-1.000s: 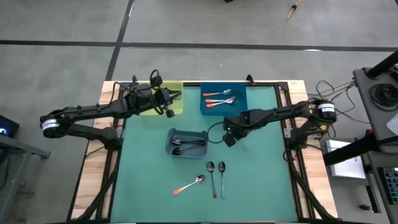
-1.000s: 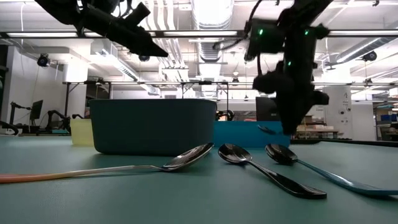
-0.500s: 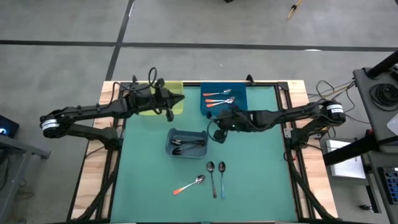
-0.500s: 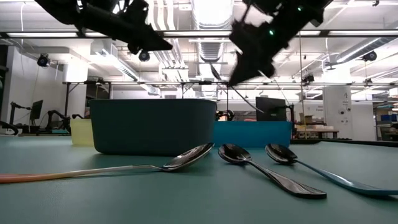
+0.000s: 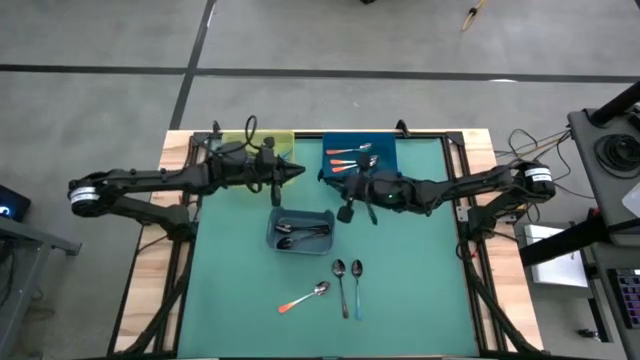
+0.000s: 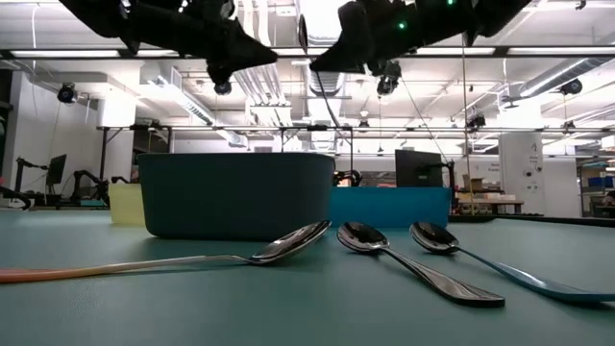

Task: Sort silverware by color (type)
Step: Put the blue spoon into the green bin

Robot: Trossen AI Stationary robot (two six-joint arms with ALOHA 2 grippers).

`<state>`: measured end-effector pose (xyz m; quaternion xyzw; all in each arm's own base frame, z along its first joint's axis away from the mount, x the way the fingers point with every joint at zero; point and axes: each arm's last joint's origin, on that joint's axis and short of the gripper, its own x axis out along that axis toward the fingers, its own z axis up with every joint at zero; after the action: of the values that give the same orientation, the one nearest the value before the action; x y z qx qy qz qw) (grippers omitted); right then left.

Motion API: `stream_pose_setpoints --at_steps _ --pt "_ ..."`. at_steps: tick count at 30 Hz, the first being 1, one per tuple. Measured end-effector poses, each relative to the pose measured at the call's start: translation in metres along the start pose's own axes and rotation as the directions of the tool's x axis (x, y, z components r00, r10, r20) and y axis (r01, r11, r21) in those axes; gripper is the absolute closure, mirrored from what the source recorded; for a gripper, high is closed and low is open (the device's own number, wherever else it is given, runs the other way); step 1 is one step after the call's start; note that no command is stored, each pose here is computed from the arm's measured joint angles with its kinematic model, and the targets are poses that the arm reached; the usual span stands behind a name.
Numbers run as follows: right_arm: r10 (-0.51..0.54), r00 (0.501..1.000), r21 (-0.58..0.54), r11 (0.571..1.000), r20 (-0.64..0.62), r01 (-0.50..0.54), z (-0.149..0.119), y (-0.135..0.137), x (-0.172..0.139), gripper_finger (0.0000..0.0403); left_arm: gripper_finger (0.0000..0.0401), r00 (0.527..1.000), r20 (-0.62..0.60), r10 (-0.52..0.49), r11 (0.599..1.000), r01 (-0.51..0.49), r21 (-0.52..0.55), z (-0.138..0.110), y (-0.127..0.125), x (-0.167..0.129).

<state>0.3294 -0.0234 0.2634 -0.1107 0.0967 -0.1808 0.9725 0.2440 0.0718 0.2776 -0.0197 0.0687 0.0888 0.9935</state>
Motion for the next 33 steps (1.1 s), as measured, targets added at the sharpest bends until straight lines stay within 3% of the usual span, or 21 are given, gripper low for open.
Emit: stream_pose_setpoints --at_steps 6,10,15,23,27,33 --pt "-0.085 0.986 -0.023 0.996 0.144 0.089 -0.004 -0.016 -0.001 0.0390 0.0399 0.999 0.041 -0.035 0.999 0.035 0.012 -0.007 -0.017 0.020" --pt "-0.138 0.963 0.001 0.990 0.232 0.142 -0.011 -0.026 -0.005 0.0390 0.0399 0.995 0.046 0.088 0.996 -0.089 0.012 -0.011 -0.024 0.025" --pt "-0.173 0.949 0.004 0.984 0.262 0.178 -0.013 -0.036 -0.005 0.0390 0.0399 0.960 0.096 0.264 0.964 -0.264 -0.010 -0.010 -0.027 0.028" --pt "-0.208 0.944 -0.046 0.973 0.255 0.226 -0.015 -0.045 -0.003 0.0390 0.0396 0.937 0.235 0.259 0.964 -0.266 -0.003 -0.002 -0.027 0.034" --pt "-0.212 0.944 -0.063 0.970 0.254 0.234 -0.015 -0.046 -0.003 0.0390 0.0366 0.928 0.267 0.259 0.961 -0.276 0.026 -0.002 -0.027 0.038" --pt "-0.217 0.943 -0.063 0.969 0.252 0.240 -0.016 -0.048 -0.003 0.0390 0.0281 0.925 0.269 0.268 0.955 -0.292 0.051 -0.005 -0.027 0.056"
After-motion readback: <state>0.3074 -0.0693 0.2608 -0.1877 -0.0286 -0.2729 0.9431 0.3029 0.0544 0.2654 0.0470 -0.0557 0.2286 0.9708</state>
